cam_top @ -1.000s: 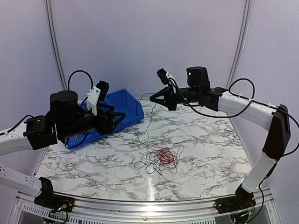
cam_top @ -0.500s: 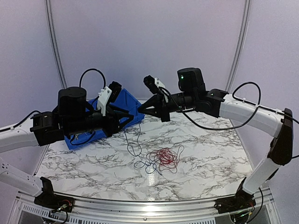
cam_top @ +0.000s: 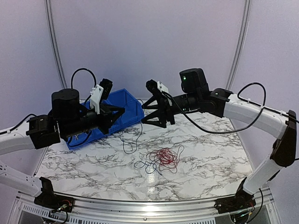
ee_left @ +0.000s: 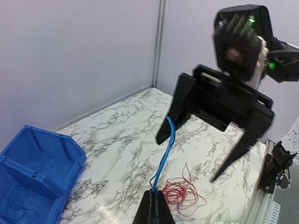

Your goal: Untangle the cables

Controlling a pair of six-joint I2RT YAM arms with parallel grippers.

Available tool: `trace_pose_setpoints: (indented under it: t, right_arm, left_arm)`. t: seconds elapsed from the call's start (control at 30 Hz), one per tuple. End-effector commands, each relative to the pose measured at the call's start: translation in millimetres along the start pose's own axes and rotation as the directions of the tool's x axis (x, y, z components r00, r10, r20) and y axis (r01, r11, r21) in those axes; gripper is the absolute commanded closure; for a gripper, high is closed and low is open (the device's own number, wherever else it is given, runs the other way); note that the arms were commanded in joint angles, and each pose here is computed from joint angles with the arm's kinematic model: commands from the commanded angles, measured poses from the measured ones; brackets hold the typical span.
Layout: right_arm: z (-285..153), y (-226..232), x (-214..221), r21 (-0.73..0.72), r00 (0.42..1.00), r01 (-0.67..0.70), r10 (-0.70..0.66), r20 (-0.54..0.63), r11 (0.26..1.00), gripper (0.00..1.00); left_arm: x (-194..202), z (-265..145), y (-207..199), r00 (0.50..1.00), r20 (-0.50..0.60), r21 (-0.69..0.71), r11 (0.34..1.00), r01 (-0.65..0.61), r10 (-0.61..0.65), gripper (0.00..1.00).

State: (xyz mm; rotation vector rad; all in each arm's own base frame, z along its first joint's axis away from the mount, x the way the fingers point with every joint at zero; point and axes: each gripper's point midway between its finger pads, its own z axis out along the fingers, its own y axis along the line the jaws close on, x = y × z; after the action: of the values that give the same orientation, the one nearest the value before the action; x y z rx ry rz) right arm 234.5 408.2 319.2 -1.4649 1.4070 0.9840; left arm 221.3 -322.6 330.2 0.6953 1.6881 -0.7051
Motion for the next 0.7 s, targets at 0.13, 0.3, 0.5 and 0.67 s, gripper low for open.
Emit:
trace_pose_setpoints:
  t: [0.13, 0.3, 0.5, 0.67]
  right_arm:
    - [-82.3, -15.4, 26.0, 0.074, 0.998, -0.049, 0.046, 0.044, 0.996, 0.19]
    - [-115.6, -22.7, 66.5, 0.168, 0.995, -0.079, 0.067, 0.077, 0.983, 0.19]
    - [-136.6, -51.7, 108.4, 0.3, 0.994, -0.106, 0.097, 0.046, 0.948, 0.17]
    - [-135.1, -56.8, 129.4, 0.327, 0.996, -0.082, 0.087, -0.002, 0.941, 0.18]
  left_arm:
    - [-54.5, -25.1, 73.7, 0.996, 0.056, -0.403, 0.914, -0.04, 0.069, 1.0]
    - [-80.3, -41.1, 122.2, 0.995, 0.082, -0.547, 0.837, -0.003, 0.058, 1.0]
    - [-86.5, -44.2, 186.8, 0.995, 0.095, -0.684, 0.727, 0.059, 0.009, 1.0]
    - [-71.0, -26.9, 233.8, 0.998, 0.06, -0.735, 0.675, 0.059, -0.023, 1.0]
